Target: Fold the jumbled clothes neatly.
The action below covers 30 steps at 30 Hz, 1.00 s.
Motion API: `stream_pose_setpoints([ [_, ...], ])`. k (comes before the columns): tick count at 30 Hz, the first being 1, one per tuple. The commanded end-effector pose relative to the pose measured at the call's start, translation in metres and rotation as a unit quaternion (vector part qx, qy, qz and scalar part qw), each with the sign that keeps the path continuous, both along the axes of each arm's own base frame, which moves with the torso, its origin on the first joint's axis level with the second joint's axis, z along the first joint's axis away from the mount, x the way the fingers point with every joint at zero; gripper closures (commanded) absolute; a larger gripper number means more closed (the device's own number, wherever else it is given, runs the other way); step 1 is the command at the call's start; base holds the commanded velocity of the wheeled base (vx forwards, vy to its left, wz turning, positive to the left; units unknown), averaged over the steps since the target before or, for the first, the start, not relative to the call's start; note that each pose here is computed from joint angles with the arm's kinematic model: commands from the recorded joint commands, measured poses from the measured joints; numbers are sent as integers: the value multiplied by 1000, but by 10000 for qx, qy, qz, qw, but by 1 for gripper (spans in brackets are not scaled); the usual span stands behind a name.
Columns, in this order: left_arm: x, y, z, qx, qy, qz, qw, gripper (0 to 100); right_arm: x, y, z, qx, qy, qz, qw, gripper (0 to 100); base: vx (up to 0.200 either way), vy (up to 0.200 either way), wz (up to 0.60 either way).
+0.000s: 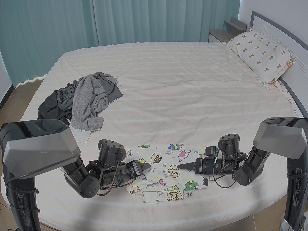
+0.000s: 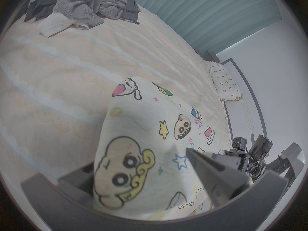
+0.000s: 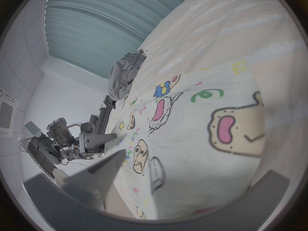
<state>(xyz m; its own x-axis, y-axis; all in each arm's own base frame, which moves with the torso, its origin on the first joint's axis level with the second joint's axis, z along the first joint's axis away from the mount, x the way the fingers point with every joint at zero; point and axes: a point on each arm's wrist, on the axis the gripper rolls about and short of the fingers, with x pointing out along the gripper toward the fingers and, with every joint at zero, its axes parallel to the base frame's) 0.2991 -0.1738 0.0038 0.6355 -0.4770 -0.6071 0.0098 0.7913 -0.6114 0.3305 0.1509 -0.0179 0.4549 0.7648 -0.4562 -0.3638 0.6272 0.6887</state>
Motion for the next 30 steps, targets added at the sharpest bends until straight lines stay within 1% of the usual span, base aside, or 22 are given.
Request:
stream_pose_setpoints([
  [1, -13, 13, -6, 113, 183, 53, 9998, 0, -8, -5, -4, -176, 109, -160, 9997, 0, 0, 0, 0],
  [3, -14, 13, -5, 114, 182, 42, 9998, 0, -9, -6, -4, -193, 127, -172, 9996, 0, 0, 0, 0],
  [5, -28, 21, -11, 430, 261, -213, 9985, 0, -17, -10, -6, -294, 235, -227, 9990, 0, 0, 0, 0],
  [6, -30, 22, -13, 509, 276, -269, 9980, 0, -18, -10, -7, -310, 257, -223, 9989, 0, 0, 0, 0],
  [7, -35, 25, -18, 738, 301, -435, 9959, 0, -21, -12, -9, -358, 354, -227, 9985, 0, 0, 0, 0],
  [8, -36, 26, -21, 804, 345, -474, 9950, 0, -22, -12, -9, -367, 375, -227, 9984, 0, 0, 0, 0],
  [10, -36, 26, -24, 828, 382, -482, 9947, 0, -22, -12, -7, -361, 361, -227, 9984, 0, 0, 0, 0],
  [12, -37, 26, -33, 955, 591, -492, 9925, 0, -23, -13, -6, -400, 415, -250, 9980, 0, 0, 0, 0],
  [13, -38, 26, -34, 980, 629, -499, 9919, 0, -22, -14, -6, -416, 429, -259, 9979, 0, 0, 0, 0],
  [17, -41, 29, -34, 1108, 818, -505, 9892, 0, -20, -25, -9, -583, 517, -520, 9956, 0, 0, 0, 0],
  [19, -42, 30, -31, 1090, 785, -487, 9897, 0, -19, -31, -9, -618, 482, -604, 9951, 0, 0, 0, 0],
  [23, -46, 32, -3, 852, 460, -453, 9943, 0, -20, -41, 8, -531, 272, -767, 9953, 0, 0, 0, 0],
  [25, -46, 32, -3, 852, 460, -453, 9943, 0, -20, -41, 8, -531, 272, -767, 9953, 0, 0, 0, 0],
  [26, -53, 38, 24, 660, 105, -415, 9969, 0, -29, -46, 30, -449, 51, -835, 9955, 0, 0, 0, 0],
  [27, -55, 39, 29, 634, 39, -416, 9971, 0, -31, -48, 35, -428, 14, -848, 9955, 0, 0, 0, 0],
  [30, -72, 49, 65, 342, -452, -312, 9979, 0, -43, -60, 65, -382, -352, -1125, 9923, 0, 0, 0, 0],
])
